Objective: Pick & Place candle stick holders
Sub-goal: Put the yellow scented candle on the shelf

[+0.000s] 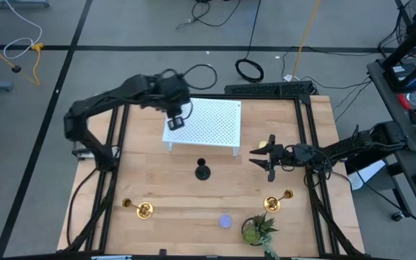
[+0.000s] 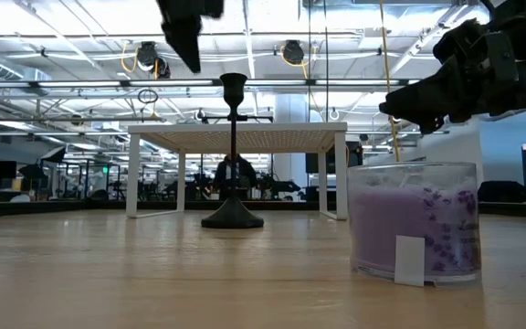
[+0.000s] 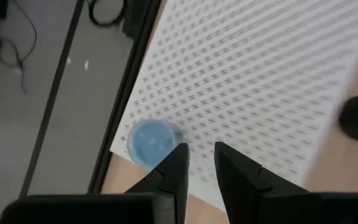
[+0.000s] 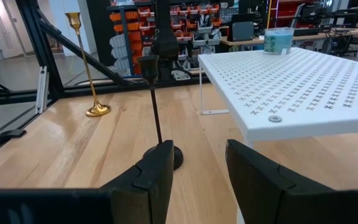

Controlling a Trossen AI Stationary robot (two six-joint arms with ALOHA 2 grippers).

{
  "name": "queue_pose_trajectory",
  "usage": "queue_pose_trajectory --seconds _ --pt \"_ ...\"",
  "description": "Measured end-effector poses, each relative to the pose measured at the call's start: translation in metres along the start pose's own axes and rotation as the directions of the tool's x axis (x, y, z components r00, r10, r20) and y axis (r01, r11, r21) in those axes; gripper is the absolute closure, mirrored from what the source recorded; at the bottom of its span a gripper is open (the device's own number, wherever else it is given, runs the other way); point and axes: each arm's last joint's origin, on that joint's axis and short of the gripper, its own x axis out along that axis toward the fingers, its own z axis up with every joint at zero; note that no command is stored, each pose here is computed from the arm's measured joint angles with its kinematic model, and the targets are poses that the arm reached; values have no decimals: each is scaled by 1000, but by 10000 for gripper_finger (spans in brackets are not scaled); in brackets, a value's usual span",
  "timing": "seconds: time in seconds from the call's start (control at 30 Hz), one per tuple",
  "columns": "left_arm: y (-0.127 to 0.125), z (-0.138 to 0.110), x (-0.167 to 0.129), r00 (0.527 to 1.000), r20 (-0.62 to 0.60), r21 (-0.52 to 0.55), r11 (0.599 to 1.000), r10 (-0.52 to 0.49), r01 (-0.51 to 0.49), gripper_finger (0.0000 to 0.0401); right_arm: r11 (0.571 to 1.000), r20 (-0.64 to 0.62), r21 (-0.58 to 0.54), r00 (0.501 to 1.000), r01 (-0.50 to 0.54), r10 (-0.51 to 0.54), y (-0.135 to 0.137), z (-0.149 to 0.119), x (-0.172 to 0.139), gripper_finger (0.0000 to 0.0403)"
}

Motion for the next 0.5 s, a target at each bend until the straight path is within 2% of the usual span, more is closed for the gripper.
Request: queue_pose_trajectory --seconds 0.17,0.27,0.37,0.5 --pt "-20 -20 -54 990 136 26 999 -48 45 316 1000 -17 -3 1000 2 -2 0 -2 0 257" --pt "-34 -40 -75 977 189 68 994 -98 86 316 1000 -30 -4 1000 3 -3 0 -3 0 258" --pt "-47 -63 -82 964 221 105 987 -145 124 316 1000 -44 -6 999 4 -5 0 -4 0 260" --pt "-68 -95 -68 940 269 175 970 -211 167 316 1000 -54 -7 999 5 -6 -1 -5 0 263"
